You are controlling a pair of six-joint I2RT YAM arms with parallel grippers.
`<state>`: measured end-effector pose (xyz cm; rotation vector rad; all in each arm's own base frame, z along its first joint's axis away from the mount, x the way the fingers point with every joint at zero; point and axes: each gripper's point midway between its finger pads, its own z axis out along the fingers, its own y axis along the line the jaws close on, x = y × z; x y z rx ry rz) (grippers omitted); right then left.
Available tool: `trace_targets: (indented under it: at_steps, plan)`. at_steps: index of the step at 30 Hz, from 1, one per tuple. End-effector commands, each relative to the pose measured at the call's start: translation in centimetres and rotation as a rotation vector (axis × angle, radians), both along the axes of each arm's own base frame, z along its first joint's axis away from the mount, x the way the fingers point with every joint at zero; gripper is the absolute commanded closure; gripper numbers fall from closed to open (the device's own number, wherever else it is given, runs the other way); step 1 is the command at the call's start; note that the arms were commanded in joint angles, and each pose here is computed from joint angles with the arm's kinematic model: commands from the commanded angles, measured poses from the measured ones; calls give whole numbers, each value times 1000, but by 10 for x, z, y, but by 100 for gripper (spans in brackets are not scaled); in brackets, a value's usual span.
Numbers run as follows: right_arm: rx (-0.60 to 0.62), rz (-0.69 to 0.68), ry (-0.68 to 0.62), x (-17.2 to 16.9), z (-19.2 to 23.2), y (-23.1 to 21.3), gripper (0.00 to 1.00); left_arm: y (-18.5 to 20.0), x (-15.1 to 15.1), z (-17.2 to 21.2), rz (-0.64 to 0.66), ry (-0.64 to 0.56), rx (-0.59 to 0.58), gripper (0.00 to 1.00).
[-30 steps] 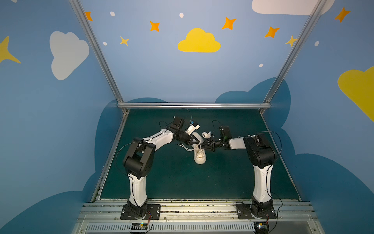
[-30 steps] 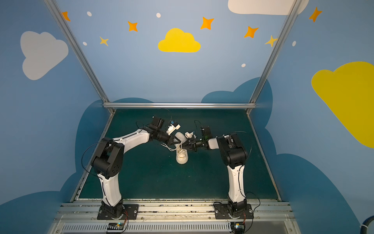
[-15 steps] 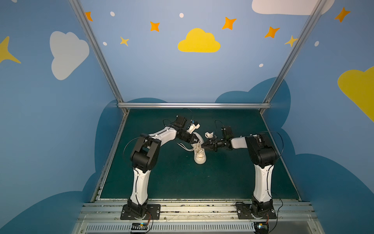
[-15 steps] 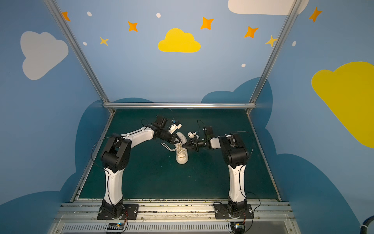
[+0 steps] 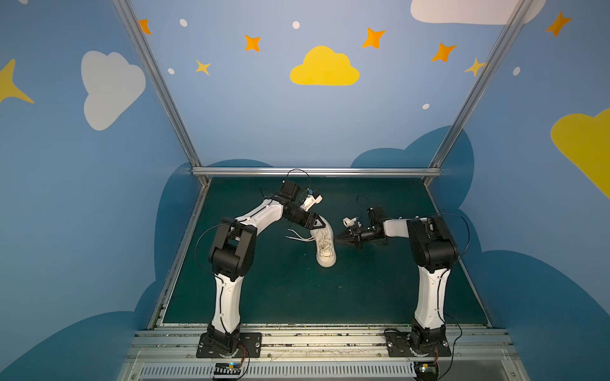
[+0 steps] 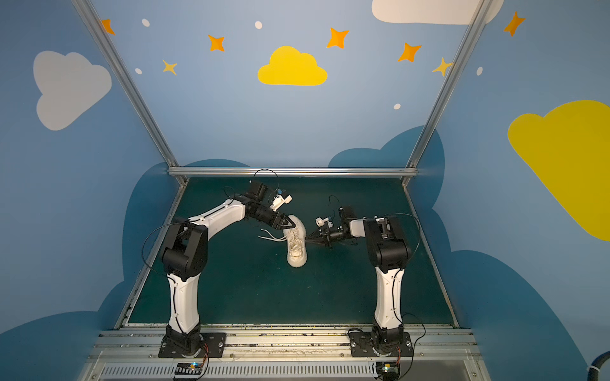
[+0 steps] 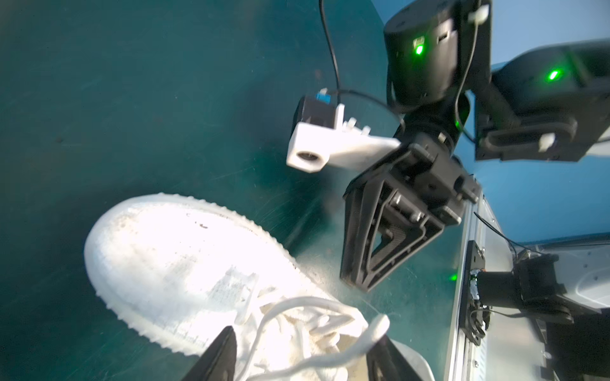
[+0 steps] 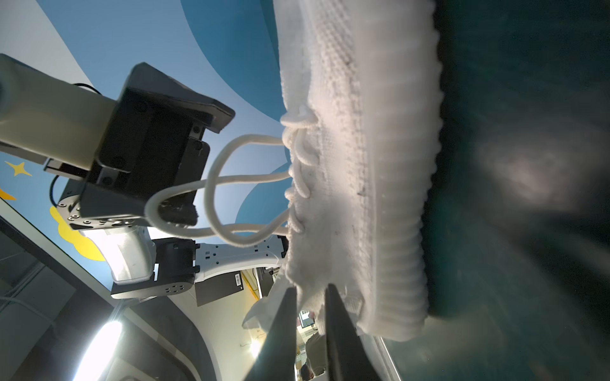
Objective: Tie the shoes
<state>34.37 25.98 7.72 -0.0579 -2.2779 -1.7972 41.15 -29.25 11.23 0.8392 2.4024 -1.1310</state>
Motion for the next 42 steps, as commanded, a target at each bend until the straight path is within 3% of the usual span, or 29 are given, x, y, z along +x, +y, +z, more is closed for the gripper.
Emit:
trace_targets:
  at_steps: [1, 10, 16, 23, 30, 32, 35, 42]
  plan:
    - [-47, 20, -75, -4, 26, -5, 81, -3, -8, 12, -35, 23, -37, 41]
    - [-74, 45, -206, 12, 61, 12, 80, -7, -4, 11, -33, 37, -64, 48]
    - [-143, 35, -198, 27, 51, 16, 78, -6, 1, 6, -8, 44, -67, 59]
    - [-151, 67, -197, 21, 42, 25, 76, -7, 4, 3, 2, 44, -62, 66]
    - [-158, 106, -195, 15, 30, 38, 76, -7, 7, -2, 17, 50, -67, 82]
    - [-157, 113, -193, 14, 29, 41, 76, -7, 8, -2, 22, 48, -65, 81]
    - [-157, 112, -193, 14, 27, 43, 77, -7, 9, -3, 24, 48, -68, 70]
    - [-150, 114, -194, 14, 27, 45, 84, -12, 7, -6, 17, 63, -85, 63]
